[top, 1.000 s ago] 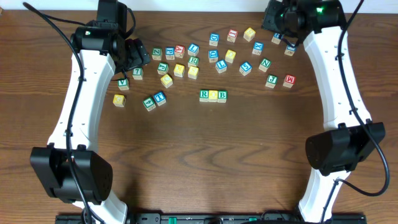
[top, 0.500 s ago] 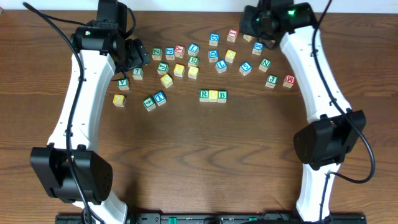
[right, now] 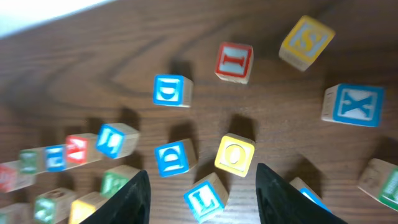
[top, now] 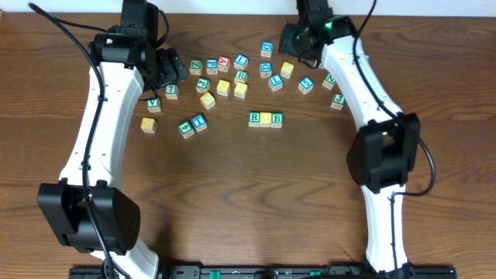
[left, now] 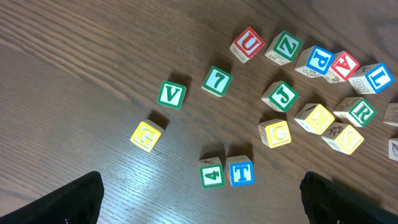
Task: Spell out ROBOT
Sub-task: 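Raise the right gripper and move it back over the pile, then lower the right gripper onto the yellow O block in the pile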
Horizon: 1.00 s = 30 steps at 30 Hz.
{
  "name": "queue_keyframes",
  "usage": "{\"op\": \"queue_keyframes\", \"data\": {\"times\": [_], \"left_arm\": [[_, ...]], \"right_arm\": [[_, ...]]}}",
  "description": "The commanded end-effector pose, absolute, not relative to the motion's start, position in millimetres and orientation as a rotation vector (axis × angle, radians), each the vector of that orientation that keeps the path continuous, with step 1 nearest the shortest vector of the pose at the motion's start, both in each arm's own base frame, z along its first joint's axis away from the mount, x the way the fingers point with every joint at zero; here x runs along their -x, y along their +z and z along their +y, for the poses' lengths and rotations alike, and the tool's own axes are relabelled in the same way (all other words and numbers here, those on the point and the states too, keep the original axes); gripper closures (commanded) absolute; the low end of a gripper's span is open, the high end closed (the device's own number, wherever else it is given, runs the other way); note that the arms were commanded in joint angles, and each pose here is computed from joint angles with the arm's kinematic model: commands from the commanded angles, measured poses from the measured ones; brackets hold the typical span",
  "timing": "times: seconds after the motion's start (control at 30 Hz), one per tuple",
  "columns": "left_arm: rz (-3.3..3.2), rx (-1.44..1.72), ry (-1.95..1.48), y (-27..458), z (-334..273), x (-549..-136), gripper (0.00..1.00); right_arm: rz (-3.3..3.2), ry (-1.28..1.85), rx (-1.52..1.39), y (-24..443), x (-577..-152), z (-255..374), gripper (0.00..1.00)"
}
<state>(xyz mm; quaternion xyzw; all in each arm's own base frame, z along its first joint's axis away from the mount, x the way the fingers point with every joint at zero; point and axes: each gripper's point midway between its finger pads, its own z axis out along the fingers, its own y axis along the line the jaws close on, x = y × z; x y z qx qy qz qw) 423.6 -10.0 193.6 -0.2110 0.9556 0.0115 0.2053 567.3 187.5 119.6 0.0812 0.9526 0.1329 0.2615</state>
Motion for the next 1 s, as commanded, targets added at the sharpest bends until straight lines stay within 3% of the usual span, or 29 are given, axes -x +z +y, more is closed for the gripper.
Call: {"op": "queue_keyframes", "data": {"times": [0.0, 0.43, 0.97], "left_arm": [[2.648, 0.582, 0.047, 201.2, -6.5, -421.0, 0.00], [2.648, 0.582, 0.047, 201.1, -6.5, -421.0, 0.00], [2.648, 0.582, 0.047, 201.1, -6.5, -421.0, 0.00]], "right_arm": [[2.586, 0.337, -0.235, 107.5, -569.2, 188.2, 0.49], [2.654, 0.300, -0.245, 54.9, -571.5, 188.2, 0.42], [2.702, 0.235, -0.259, 17.1, -569.5, 182.2, 0.51]]}}
